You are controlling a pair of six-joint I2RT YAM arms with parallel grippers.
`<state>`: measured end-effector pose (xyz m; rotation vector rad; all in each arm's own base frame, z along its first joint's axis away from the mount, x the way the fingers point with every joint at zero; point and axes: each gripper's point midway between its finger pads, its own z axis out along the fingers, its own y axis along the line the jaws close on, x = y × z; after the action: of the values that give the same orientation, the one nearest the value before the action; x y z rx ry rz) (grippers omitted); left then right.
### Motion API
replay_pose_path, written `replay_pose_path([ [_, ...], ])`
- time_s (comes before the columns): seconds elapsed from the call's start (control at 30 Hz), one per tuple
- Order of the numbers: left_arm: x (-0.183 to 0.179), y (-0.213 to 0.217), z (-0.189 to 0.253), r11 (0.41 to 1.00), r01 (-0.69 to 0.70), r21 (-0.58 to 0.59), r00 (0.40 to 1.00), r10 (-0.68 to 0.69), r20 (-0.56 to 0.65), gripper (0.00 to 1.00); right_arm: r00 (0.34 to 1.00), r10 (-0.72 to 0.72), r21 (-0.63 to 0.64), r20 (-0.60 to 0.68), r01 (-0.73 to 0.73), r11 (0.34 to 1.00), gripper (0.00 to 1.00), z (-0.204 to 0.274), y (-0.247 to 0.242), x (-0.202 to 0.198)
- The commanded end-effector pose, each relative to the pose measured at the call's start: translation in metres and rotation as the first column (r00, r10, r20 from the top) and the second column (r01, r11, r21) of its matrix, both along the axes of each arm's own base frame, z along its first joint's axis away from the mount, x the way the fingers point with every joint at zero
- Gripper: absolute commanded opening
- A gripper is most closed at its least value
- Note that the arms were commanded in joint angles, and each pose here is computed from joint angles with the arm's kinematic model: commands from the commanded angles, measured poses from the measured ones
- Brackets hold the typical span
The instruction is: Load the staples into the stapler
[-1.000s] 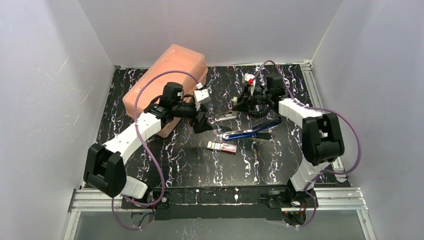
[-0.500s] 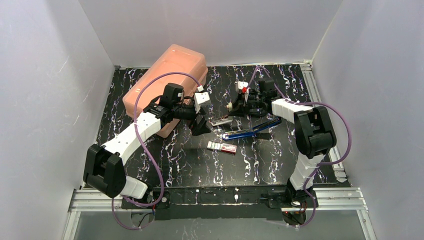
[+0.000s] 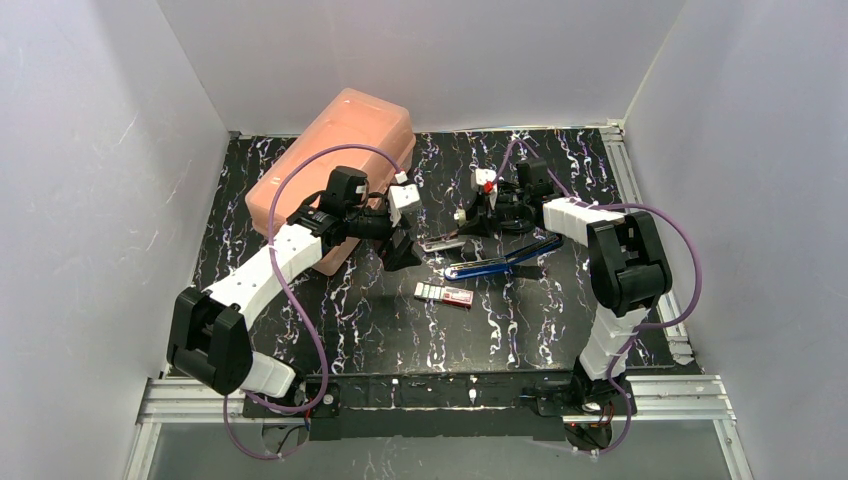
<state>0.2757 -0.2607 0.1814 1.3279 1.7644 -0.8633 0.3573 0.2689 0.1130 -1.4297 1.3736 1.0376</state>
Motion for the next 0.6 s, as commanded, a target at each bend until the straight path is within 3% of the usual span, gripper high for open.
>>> replay_pose_path([
  [0.0, 0.002, 0.001, 0.012, 1.000, 0.007, -0.009, 1.000, -0.007, 0.030, 0.99, 0.999, 0.018, -0.007, 0.033, -0.017, 1.000, 0.45, -0.003, 0.000, 0.000],
  [0.37, 0.001, 0.002, 0.007, 1.000, 0.006, 0.001, 0.999, -0.006, 0.033, 0.99, 1.000, 0.006, -0.061, 0.011, -0.005, 0.998, 0.49, -0.013, -0.005, 0.002],
  [0.57, 0.003, 0.002, -0.001, 1.000, -0.003, 0.001, 1.000, 0.003, 0.026, 0.99, 0.998, -0.047, -0.191, 0.040, 0.053, 0.980, 0.62, -0.025, 0.006, 0.009],
])
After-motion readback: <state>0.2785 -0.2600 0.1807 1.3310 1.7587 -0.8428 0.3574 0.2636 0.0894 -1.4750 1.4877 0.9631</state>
